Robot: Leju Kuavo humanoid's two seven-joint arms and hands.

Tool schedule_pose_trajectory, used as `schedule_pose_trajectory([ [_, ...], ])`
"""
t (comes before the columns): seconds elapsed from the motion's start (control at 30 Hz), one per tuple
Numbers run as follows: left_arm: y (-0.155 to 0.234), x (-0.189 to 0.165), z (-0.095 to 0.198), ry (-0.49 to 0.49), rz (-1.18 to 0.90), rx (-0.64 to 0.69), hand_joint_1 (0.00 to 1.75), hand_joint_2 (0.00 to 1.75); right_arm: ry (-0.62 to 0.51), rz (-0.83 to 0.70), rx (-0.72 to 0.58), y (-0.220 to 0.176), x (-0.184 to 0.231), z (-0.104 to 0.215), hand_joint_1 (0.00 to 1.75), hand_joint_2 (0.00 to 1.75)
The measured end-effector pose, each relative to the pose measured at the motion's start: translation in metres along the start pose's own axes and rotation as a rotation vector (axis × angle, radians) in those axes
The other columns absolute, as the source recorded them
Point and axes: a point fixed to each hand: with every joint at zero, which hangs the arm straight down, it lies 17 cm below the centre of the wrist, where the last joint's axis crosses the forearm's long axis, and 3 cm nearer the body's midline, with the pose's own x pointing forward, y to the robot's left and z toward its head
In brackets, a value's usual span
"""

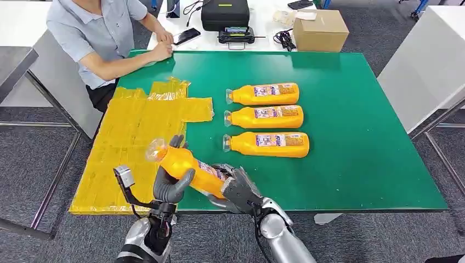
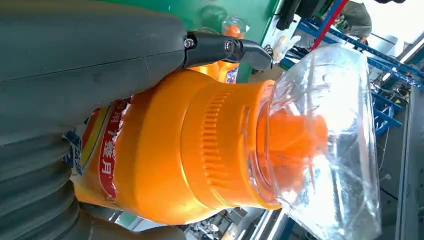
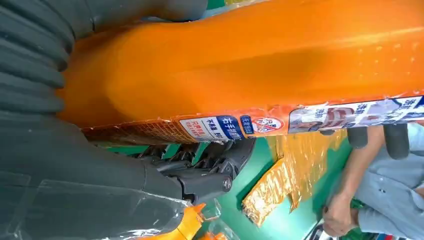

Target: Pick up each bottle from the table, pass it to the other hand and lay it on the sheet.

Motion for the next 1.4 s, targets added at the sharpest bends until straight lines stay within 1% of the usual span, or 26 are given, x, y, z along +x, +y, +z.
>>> schedule_pose_trajectory([
  [0.03, 0.0, 0.0, 0.0, 0.0, 0.0, 0.0, 1.4, 1.75, 0.0, 0.0, 0.0, 0.0, 0.0, 0.0, 1.48, 1.75],
  [0.07, 0.0, 0.0, 0.0, 0.0, 0.0, 0.0, 1.75, 1.75, 0.001, 0.0, 0.0, 0.0, 0.0, 0.0, 1.45, 1.75],
  [0.1, 0.0, 0.0, 0.0, 0.0, -0.001, -0.001, 1.75, 1.75, 0.0, 0.0, 0.0, 0.0, 0.0, 0.0, 1.47, 1.75],
  [0.13, -0.001, -0.001, 0.0, 0.002, -0.008, -0.003, 1.75, 1.75, 0.001, 0.0, 0.0, 0.0, 0.0, 0.0, 1.43, 1.75],
  [0.2, -0.002, -0.002, 0.0, 0.007, -0.021, -0.011, 1.75, 1.75, 0.004, 0.002, 0.003, 0.001, -0.001, 0.001, 1.45, 1.75],
  [0.3, -0.004, -0.003, 0.0, 0.009, -0.038, -0.02, 1.75, 1.75, 0.006, 0.0, 0.005, 0.003, -0.002, 0.001, 1.4, 1.75],
  [0.33, -0.005, -0.003, -0.001, 0.01, -0.042, -0.022, 1.75, 1.75, 0.007, -0.001, 0.005, 0.003, -0.003, 0.001, 1.33, 1.75],
  [0.37, -0.005, -0.004, -0.001, 0.011, -0.044, -0.023, 1.75, 1.75, 0.007, 0.0, 0.005, 0.003, -0.003, 0.001, 1.33, 1.75],
  [0.43, -0.006, -0.005, -0.002, 0.015, -0.052, -0.028, 1.75, 1.75, 0.008, -0.004, 0.002, 0.003, -0.003, 0.001, 1.24, 1.75],
  [0.5, -0.007, -0.006, -0.003, 0.018, -0.054, -0.031, 1.75, 1.75, 0.006, -0.01, -0.002, 0.002, -0.003, 0.001, 1.24, 1.75],
  [0.53, -0.007, -0.006, -0.003, 0.02, -0.056, -0.032, 1.75, 1.75, 0.006, -0.012, -0.003, 0.001, -0.003, 0.001, 1.15, 1.75],
  [0.6, -0.008, -0.007, -0.003, 0.022, -0.061, -0.034, 1.75, 1.75, 0.006, -0.014, -0.005, 0.001, -0.003, 0.001, 1.15, 1.75],
  [0.63, -0.008, -0.007, -0.004, 0.022, -0.061, -0.034, 1.75, 1.75, 0.005, -0.014, -0.006, 0.001, -0.003, 0.001, 1.1, 1.75],
  [0.83, -0.008, -0.007, -0.004, 0.022, -0.061, -0.034, 1.75, 1.75, 0.006, -0.014, -0.006, 0.001, -0.003, 0.001, 1.1, 1.75],
  [0.9, -0.008, -0.007, -0.004, 0.022, -0.062, -0.035, 1.75, 1.75, 0.005, -0.014, -0.006, 0.001, -0.003, 0.001, 0.86, 1.75],
  [0.93, -0.008, -0.007, -0.004, 0.022, -0.062, -0.035, 1.75, 1.75, 0.005, -0.015, -0.006, 0.001, -0.003, 0.001, 0.86, 1.75],
  [0.97, -0.009, -0.007, -0.005, 0.023, -0.065, -0.034, 1.75, 1.75, 0.006, -0.015, -0.007, 0.0, -0.003, 0.001, 0.49, 1.75],
  [1.0, -0.009, -0.007, -0.005, 0.024, -0.066, -0.034, 1.75, 1.75, 0.006, -0.015, -0.008, 0.0, -0.003, 0.001, 0.49, 1.75],
  [1.03, -0.009, -0.008, -0.006, 0.027, -0.069, -0.035, 1.75, 1.75, 0.006, -0.015, -0.009, 0.0, -0.003, 0.001, 0.35, 1.75],
  [1.07, -0.012, -0.009, -0.007, 0.033, -0.078, -0.043, 1.75, 1.75, 0.006, -0.015, -0.009, 0.0, -0.003, 0.001, 0.0, 1.75],
  [1.13, -0.012, -0.016, -0.007, 0.064, -0.107, -0.036, 1.75, 1.75, 0.005, -0.019, -0.019, -0.001, -0.001, -0.001, 0.0, 1.75],
  [1.23, -0.011, -0.021, -0.007, 0.079, -0.158, -0.035, 1.75, 1.75, 0.012, -0.023, -0.029, -0.003, -0.002, -0.002, 0.0, 1.75],
  [1.37, -0.019, -0.018, -0.01, 0.066, -0.295, -0.054, 1.75, 1.75, 0.02, -0.02, -0.05, -0.007, -0.003, -0.003, 0.0, 1.75],
  [1.4, -0.02, -0.015, -0.012, 0.055, -0.355, -0.054, 1.75, 1.75, 0.025, -0.008, -0.058, -0.009, -0.004, -0.002, 0.0, 1.75],
])
